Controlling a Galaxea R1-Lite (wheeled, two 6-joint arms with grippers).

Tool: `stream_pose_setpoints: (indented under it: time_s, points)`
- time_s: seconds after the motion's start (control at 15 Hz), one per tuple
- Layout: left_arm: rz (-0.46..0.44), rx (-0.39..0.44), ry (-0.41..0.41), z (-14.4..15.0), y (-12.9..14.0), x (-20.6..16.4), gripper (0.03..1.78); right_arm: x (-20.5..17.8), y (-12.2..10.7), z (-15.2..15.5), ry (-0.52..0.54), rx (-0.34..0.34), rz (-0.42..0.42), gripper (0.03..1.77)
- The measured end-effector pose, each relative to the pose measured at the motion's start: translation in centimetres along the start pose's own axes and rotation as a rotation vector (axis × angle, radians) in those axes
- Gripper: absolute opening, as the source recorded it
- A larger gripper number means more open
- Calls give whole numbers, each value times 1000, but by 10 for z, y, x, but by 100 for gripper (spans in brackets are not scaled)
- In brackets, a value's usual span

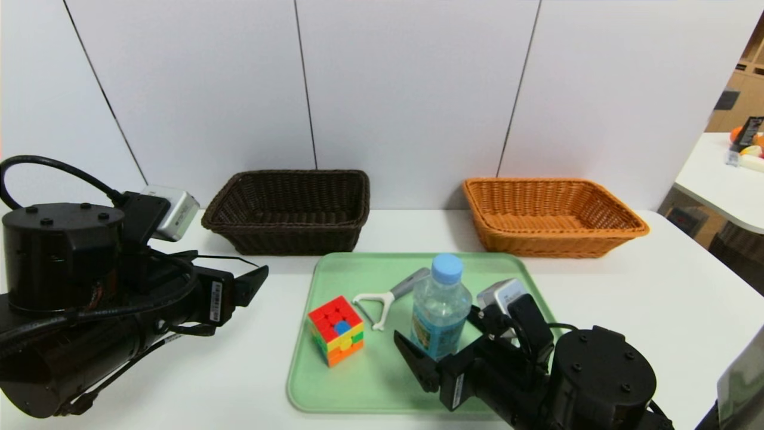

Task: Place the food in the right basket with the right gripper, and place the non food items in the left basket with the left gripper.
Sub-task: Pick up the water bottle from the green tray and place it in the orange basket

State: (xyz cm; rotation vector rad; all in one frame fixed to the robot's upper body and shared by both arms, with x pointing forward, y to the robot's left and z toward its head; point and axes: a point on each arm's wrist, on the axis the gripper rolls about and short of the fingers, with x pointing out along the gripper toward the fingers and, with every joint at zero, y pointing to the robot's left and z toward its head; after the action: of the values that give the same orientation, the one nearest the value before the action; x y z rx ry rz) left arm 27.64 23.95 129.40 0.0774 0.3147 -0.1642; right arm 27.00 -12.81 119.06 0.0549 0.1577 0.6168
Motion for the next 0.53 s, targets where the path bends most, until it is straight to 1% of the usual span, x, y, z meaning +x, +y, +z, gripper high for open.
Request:
stream_pose_setpoints:
  time_s: [0.53]
  points:
    - [1,-1,2,-1,0,0,169,9,-1,-6,15,0,-21,170]
